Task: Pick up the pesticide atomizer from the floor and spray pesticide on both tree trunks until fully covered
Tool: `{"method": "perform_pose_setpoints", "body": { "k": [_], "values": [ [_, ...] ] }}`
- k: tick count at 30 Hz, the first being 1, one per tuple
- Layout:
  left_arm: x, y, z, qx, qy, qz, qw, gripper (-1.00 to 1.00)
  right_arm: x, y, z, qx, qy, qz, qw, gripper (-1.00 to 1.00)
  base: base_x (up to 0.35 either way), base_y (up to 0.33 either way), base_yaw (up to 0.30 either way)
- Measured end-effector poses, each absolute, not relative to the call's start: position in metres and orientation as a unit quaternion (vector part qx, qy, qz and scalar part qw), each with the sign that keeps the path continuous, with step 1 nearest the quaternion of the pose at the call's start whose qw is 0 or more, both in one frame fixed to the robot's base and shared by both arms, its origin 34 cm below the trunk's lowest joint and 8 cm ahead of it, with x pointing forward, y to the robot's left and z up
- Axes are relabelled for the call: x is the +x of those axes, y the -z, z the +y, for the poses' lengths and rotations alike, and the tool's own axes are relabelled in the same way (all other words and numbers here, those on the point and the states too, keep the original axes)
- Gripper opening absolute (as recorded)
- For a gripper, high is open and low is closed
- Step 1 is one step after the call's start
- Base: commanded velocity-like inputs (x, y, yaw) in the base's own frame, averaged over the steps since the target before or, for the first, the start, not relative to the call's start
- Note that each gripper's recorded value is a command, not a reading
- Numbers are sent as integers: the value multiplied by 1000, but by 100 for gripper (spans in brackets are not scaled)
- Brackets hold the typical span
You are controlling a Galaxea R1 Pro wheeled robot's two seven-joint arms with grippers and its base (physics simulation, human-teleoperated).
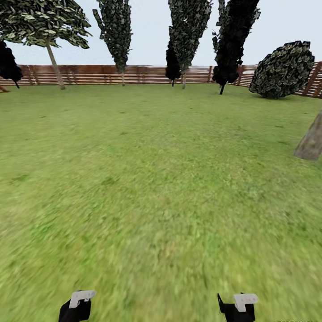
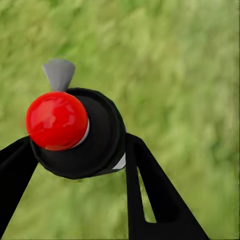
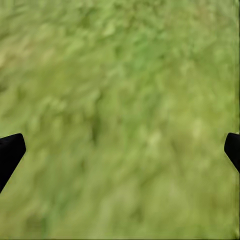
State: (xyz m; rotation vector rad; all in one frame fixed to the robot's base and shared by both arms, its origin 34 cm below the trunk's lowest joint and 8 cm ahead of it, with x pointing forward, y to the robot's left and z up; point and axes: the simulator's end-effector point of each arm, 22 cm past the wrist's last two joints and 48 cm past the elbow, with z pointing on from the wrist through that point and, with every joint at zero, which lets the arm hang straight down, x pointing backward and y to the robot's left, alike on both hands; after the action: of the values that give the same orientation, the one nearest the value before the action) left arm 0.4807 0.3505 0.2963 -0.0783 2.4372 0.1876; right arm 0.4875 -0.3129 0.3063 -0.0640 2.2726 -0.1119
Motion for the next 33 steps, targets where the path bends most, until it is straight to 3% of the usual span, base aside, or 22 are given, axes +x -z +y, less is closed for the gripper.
{"method": "perform_pose_setpoints", "body": {
  "k": [33],
  "values": [
    [480,-297,352,-32,-74,937,341,-100,487,-306,-313,-26,45,906,419,100,215,-207,-300]
  ]
}}
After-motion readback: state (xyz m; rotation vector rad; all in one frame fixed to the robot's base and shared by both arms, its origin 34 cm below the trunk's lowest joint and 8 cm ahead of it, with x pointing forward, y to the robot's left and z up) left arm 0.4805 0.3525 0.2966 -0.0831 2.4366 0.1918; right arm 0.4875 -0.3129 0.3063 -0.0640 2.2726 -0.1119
